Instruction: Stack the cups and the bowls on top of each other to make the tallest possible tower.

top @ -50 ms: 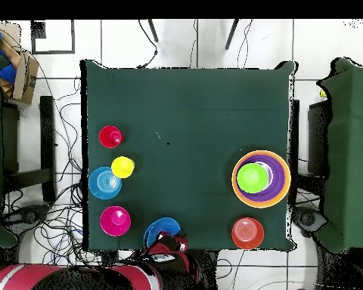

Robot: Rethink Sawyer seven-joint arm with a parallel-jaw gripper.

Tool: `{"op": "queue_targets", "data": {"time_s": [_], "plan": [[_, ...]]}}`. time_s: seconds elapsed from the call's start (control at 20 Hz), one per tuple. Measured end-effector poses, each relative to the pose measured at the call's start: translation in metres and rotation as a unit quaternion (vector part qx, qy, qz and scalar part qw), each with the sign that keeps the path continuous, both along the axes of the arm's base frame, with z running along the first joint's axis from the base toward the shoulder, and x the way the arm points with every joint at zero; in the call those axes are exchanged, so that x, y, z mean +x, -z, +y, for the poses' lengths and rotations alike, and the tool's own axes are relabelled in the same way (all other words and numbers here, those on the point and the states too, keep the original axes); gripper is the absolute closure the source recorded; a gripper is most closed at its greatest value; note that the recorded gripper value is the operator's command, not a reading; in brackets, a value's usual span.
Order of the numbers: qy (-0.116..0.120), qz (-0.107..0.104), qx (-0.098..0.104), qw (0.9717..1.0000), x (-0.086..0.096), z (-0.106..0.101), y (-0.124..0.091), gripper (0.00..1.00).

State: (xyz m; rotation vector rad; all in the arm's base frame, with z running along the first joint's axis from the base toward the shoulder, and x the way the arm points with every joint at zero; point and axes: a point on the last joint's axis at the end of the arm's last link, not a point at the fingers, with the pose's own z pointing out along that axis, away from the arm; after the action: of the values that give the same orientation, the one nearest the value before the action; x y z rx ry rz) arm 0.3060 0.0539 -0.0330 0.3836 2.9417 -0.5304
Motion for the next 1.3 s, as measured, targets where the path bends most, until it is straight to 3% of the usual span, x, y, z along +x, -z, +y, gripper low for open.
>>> {"op": "queue_targets", "data": {"time_s": [0.3, 0.35, 1.3], "plan": [[0.006, -0.016, 0.004, 0.9998, 0.012, -0.001, -0.008, 1.0], [0.006, -0.019, 0.005, 0.9998, 0.014, -0.001, -0.009, 0.0], [0.006, -0.024, 0.01, 0.9996, 0.018, 0.001, -0.012, 0.0]]}}
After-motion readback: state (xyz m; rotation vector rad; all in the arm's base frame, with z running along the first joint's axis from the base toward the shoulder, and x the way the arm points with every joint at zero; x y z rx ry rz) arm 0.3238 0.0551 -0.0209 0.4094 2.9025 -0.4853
